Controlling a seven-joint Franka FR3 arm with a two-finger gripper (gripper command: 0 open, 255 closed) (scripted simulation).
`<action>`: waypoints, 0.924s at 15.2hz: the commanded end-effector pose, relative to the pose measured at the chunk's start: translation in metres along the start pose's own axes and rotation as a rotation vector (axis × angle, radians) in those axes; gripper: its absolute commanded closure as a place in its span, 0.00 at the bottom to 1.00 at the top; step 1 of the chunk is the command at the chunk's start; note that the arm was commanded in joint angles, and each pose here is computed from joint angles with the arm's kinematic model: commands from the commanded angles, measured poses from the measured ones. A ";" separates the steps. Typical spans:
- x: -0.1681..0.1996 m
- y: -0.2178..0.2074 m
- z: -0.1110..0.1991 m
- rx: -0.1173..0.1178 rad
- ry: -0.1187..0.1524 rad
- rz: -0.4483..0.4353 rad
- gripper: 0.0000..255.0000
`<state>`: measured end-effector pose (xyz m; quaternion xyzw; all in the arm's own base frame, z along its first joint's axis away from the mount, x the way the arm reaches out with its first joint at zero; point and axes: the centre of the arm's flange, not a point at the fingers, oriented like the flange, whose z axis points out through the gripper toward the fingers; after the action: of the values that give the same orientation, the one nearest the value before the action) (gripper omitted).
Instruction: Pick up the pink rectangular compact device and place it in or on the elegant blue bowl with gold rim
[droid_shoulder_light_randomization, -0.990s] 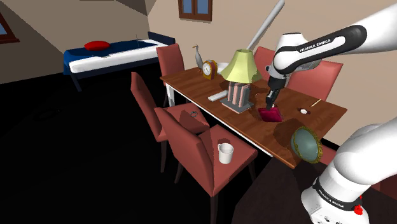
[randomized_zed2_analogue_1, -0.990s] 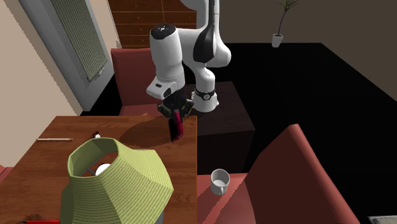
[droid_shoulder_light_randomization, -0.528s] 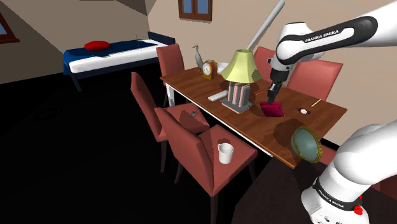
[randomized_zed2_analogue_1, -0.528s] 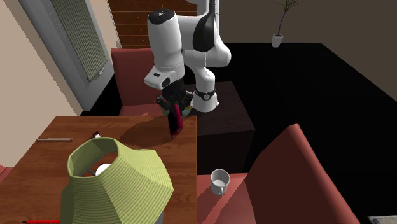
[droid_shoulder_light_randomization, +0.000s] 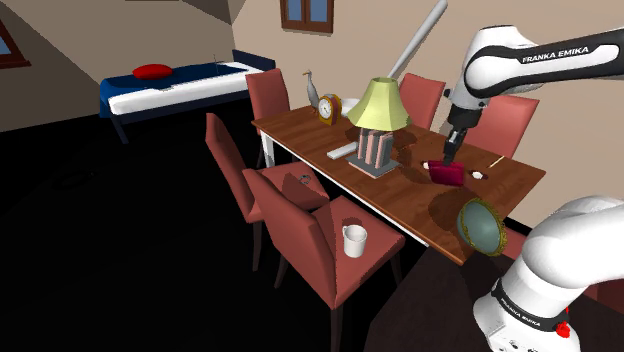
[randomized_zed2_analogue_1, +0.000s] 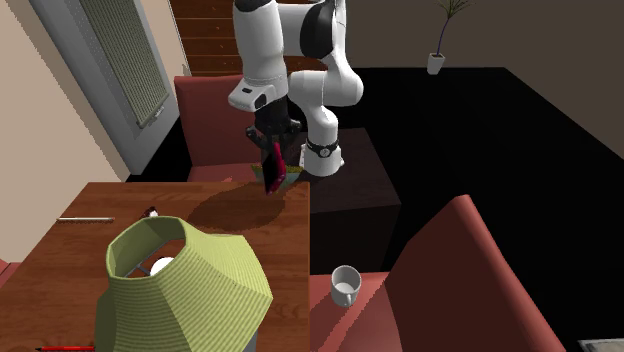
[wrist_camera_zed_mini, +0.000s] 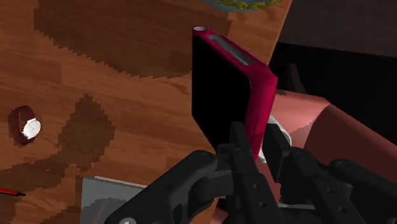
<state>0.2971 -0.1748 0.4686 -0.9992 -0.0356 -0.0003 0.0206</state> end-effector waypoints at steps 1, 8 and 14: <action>-0.028 0.001 -0.002 0.000 0.000 -0.001 1.00; -0.119 -0.004 -0.014 0.000 0.000 -0.001 1.00; -0.144 -0.005 0.004 0.000 0.000 -0.001 1.00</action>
<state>0.1544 -0.1800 0.4694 -0.9991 -0.0358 -0.0001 0.0207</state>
